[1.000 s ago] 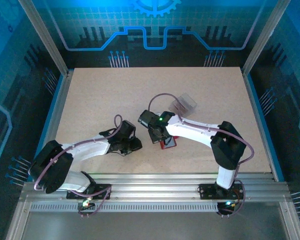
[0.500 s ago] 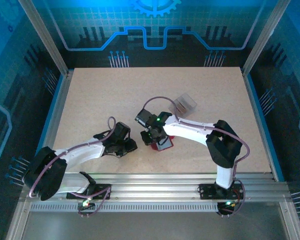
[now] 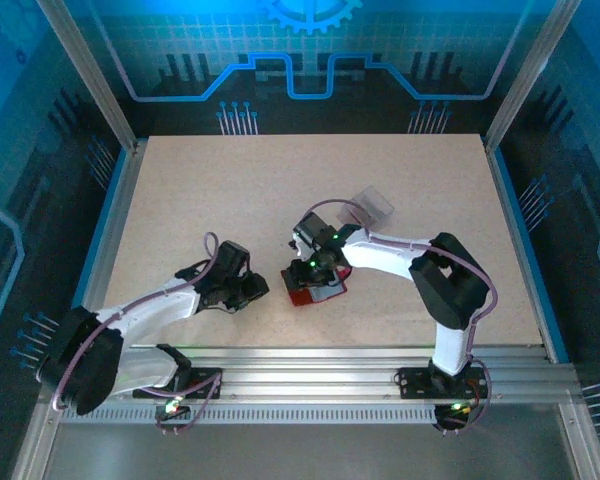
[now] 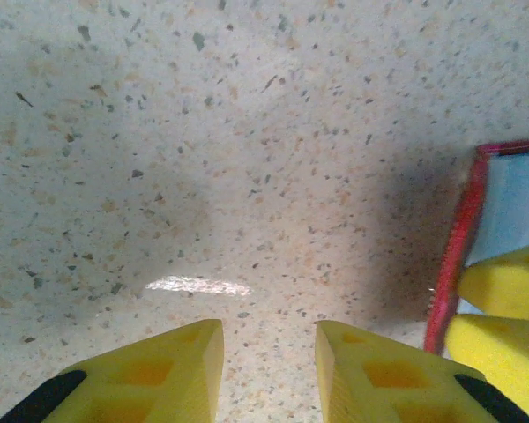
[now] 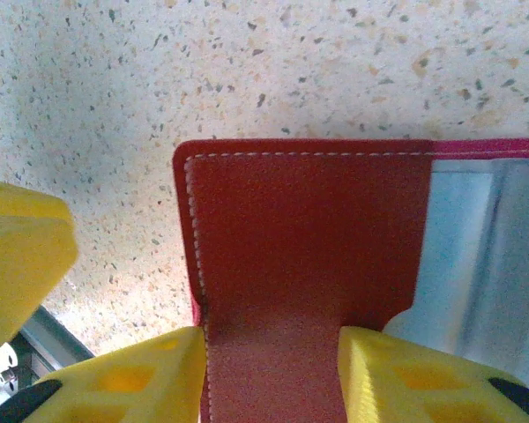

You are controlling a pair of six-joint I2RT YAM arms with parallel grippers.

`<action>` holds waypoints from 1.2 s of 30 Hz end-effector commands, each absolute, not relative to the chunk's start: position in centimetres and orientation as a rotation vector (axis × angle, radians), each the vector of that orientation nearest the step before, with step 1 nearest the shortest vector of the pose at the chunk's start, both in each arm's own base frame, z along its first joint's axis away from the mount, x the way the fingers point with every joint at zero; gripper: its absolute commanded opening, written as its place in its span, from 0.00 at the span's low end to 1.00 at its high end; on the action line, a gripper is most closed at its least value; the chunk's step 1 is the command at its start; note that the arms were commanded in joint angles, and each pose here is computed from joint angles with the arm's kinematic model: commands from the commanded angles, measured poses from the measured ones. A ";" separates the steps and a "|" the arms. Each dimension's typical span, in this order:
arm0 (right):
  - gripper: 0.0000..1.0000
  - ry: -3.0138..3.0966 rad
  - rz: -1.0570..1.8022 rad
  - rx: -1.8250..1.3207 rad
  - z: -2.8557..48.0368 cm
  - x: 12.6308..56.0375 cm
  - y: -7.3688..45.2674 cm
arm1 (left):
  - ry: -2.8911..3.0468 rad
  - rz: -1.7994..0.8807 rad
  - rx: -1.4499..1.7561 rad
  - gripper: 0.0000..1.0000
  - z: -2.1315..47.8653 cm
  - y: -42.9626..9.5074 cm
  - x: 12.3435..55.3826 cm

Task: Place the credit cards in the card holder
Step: Open the card holder at the bottom-center of the table.

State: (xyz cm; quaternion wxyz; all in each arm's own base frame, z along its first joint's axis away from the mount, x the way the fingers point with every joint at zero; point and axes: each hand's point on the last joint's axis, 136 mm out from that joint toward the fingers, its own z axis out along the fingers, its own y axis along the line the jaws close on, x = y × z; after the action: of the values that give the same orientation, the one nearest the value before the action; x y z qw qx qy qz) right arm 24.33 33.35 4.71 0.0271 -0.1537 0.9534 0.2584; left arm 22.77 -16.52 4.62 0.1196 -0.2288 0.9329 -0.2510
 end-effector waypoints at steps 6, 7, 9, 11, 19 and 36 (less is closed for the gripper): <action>0.26 2.952 0.992 -0.408 3.3 24.8 33.7 | 2.687 -0.969 -0.631 0.29 8.2 -19.5 24.1; 0.21 2.953 0.986 -0.411 3.1 24.9 33.6 | 2.687 -0.973 -0.627 0.27 8.3 -19.8 24.3; 0.10 2.959 0.978 -0.410 2.8 24.9 33.4 | 2.684 -0.980 -0.615 0.22 8.6 -20.3 24.8; 0.04 2.970 0.961 -0.398 2.5 24.9 33.2 | 2.687 -0.986 -0.609 0.17 8.7 -20.8 25.2; 0.00 3.008 0.978 -0.263 1.4 25.3 31.9 | 2.727 -0.979 -0.608 0.00 7.0 -23.4 27.0; 0.00 2.931 1.000 -0.236 4.8 26.5 30.5 | 2.862 -0.841 -0.563 0.00 0.6 -24.7 27.7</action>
State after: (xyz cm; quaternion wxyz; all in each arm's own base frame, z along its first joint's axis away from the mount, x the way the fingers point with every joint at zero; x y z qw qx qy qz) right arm 26.25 30.90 2.77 0.0017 -0.0651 0.9448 0.3210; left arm 28.34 -25.19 1.71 0.0627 -0.1996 0.9280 -0.3082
